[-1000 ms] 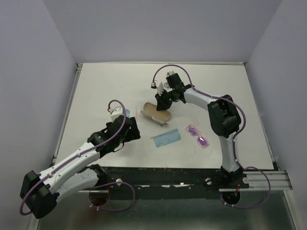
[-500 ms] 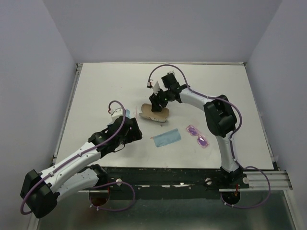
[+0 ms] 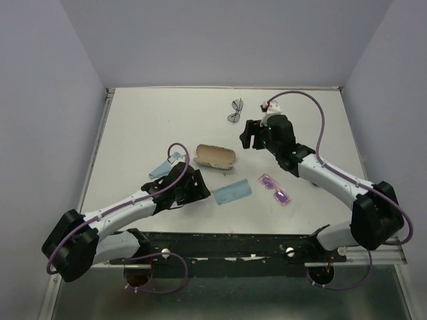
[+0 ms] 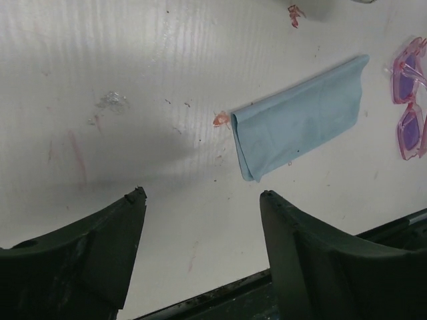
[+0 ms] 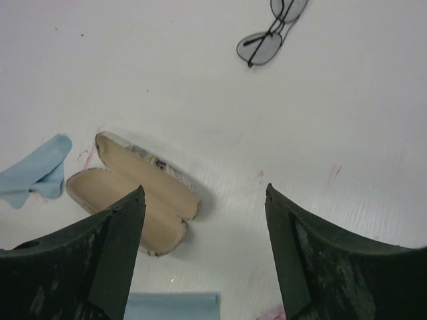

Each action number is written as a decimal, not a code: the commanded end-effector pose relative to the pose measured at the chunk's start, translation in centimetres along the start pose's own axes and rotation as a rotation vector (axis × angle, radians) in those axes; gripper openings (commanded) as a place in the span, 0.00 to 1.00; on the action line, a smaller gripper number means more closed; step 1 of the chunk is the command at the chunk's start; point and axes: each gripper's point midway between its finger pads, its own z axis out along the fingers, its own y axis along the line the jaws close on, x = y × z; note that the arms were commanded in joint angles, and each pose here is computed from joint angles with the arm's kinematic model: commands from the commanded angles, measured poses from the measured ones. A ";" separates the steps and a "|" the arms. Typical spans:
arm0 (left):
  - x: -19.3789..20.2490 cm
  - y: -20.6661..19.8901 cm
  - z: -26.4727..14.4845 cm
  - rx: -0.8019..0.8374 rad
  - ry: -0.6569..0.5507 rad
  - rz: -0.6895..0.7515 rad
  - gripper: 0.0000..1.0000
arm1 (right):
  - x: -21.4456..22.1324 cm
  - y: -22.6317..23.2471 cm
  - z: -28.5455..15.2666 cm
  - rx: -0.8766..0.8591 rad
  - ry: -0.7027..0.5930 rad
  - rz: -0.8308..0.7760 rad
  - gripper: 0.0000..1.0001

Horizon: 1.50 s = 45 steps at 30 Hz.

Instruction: Organize the sunglasses

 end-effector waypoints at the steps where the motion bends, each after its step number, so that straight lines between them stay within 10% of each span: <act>1: 0.9 -3.2 1.2 0.094 0.070 -0.049 0.73 | 6.6 -0.9 -3.5 0.065 0.135 0.267 0.77; 26: 3.9 -1.6 6.8 -0.209 0.171 -0.175 0.29 | 16.3 1.2 -6.8 -0.090 0.413 0.319 0.60; 33: 3.7 -0.7 7.1 -0.284 0.174 -0.149 0.00 | 18.6 1.6 -6.2 -0.078 0.497 0.292 0.56; 45: 3.2 0.1 6.1 -0.316 0.152 -0.115 0.00 | 20.4 1.4 -5.5 0.062 0.562 0.204 0.48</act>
